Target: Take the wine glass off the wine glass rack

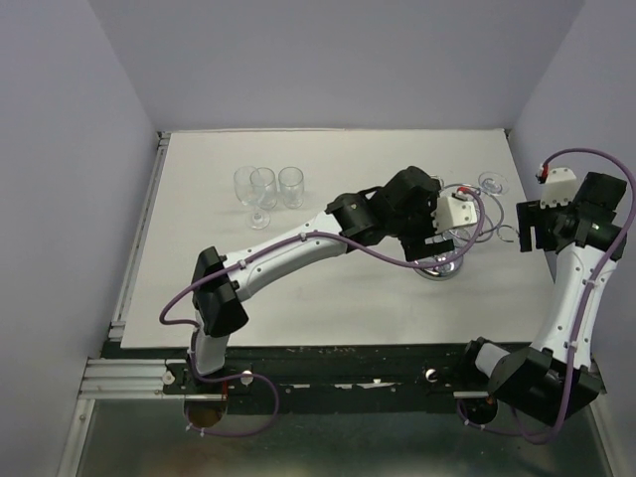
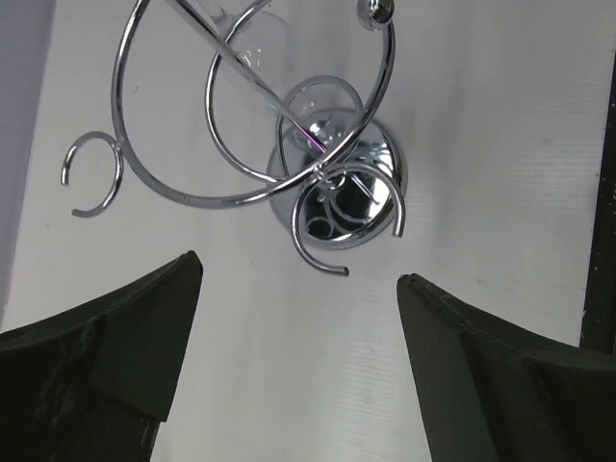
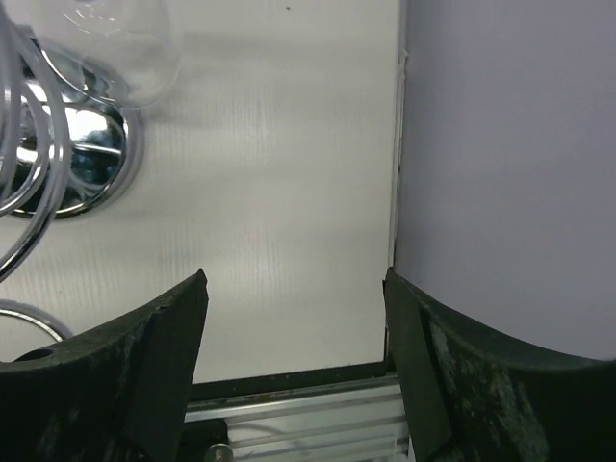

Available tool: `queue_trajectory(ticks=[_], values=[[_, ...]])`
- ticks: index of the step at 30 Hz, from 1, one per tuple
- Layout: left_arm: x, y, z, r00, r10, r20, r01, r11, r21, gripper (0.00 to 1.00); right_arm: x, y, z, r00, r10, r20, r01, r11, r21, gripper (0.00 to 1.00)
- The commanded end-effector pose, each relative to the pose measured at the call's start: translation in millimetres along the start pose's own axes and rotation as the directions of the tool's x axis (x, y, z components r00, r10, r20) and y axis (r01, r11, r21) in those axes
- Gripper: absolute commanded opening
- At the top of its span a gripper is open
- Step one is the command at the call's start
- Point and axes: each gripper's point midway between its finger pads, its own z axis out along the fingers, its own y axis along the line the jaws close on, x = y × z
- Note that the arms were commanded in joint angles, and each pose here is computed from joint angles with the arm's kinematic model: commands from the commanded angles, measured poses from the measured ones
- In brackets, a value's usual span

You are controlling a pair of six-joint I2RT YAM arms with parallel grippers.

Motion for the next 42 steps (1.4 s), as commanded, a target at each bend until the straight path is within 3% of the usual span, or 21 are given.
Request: queue_trajectory(ticks=[1, 11, 27, 33, 42], values=[[13, 8, 17, 0.995, 0.019, -0.095, -0.024, 0.998, -0.059, 0.99, -18, 9, -7, 0.991, -0.063, 0.120, 0.069, 0.996, -0.050, 0.80], [19, 36, 23, 0.990, 0.021, -0.136, -0.048, 0.979, -0.198, 0.99, -4, 38, -15, 0.982, -0.128, 0.142, 0.150, 0.976, -0.159, 0.79], [35, 93, 16, 0.988, -0.050, -0.144, 0.005, 0.955, -0.296, 0.99, 12, 68, -26, 0.990, -0.077, 0.120, 0.108, 0.953, -0.282, 0.77], [34, 87, 15, 0.988, -0.074, -0.133, 0.038, 0.965, -0.258, 0.99, 18, 62, -27, 0.993, -0.086, 0.083, 0.104, 0.963, -0.247, 0.77], [31, 68, -7, 0.986, -0.130, -0.106, 0.106, 0.973, -0.205, 0.99, -27, 42, -30, 0.980, 0.018, 0.197, 0.029, 0.972, -0.232, 0.78]])
